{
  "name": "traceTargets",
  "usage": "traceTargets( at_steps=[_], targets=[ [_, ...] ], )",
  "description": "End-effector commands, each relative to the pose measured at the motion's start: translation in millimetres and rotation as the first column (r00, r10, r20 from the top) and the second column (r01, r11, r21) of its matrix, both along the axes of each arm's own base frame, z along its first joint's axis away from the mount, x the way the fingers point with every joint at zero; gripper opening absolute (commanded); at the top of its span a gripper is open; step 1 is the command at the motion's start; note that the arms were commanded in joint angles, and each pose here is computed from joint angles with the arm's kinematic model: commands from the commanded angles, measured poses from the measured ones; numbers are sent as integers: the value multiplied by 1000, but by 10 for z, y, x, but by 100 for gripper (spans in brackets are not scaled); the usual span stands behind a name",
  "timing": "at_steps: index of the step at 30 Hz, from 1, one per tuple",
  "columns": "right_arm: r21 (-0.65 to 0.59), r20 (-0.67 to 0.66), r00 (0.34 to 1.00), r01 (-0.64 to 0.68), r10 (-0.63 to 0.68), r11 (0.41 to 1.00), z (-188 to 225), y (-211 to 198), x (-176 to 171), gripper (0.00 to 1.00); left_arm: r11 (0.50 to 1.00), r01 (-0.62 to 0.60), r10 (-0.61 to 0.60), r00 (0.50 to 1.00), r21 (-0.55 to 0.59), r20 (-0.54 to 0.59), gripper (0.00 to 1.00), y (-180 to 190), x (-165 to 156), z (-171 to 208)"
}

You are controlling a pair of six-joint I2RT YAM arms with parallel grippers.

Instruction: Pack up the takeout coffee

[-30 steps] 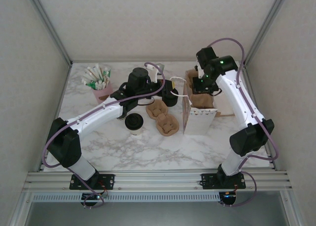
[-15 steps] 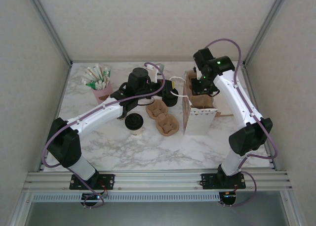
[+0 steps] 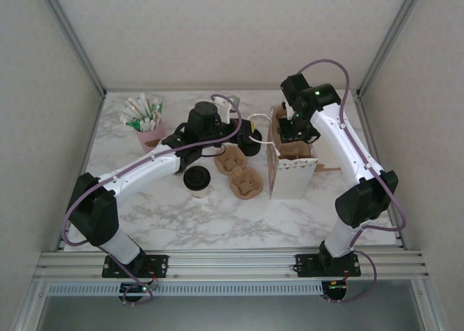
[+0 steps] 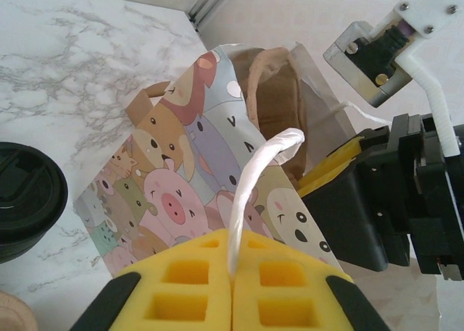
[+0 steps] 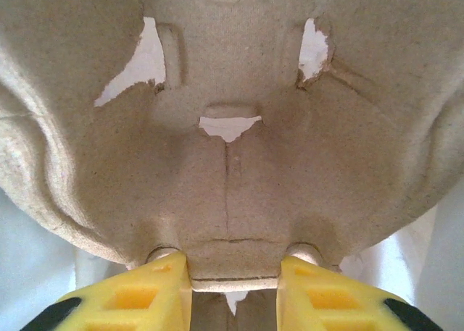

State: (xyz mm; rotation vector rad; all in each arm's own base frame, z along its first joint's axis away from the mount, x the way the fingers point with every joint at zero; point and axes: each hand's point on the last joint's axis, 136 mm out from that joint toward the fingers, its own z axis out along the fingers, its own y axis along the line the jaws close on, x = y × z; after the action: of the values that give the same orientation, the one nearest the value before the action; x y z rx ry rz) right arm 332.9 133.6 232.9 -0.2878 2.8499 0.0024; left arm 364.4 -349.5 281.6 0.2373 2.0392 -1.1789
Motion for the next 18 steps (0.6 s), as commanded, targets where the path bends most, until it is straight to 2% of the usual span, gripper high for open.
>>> traceTargets(
  at_steps=[1,6,14,18],
  targets=[
    [-51,-42,999,-23,21,998,-139,-58,-48,32,1000,-9,9,999,-22,30,7,32,-67,168],
    [-73,-45,998,-34,31,997,-163,-119,-71,32,1000,-17,17,999,-24,36,6,54,-77,190],
    [-4,-46,999,-27,27,1000,-45,2,-56,32,999,-26,27,999,-32,41,6,95,-106,194],
    [-39,-36,999,4,-5,999,0,-65,-34,32,999,-24,25,999,-35,42,6,108,-130,205]
  ],
)
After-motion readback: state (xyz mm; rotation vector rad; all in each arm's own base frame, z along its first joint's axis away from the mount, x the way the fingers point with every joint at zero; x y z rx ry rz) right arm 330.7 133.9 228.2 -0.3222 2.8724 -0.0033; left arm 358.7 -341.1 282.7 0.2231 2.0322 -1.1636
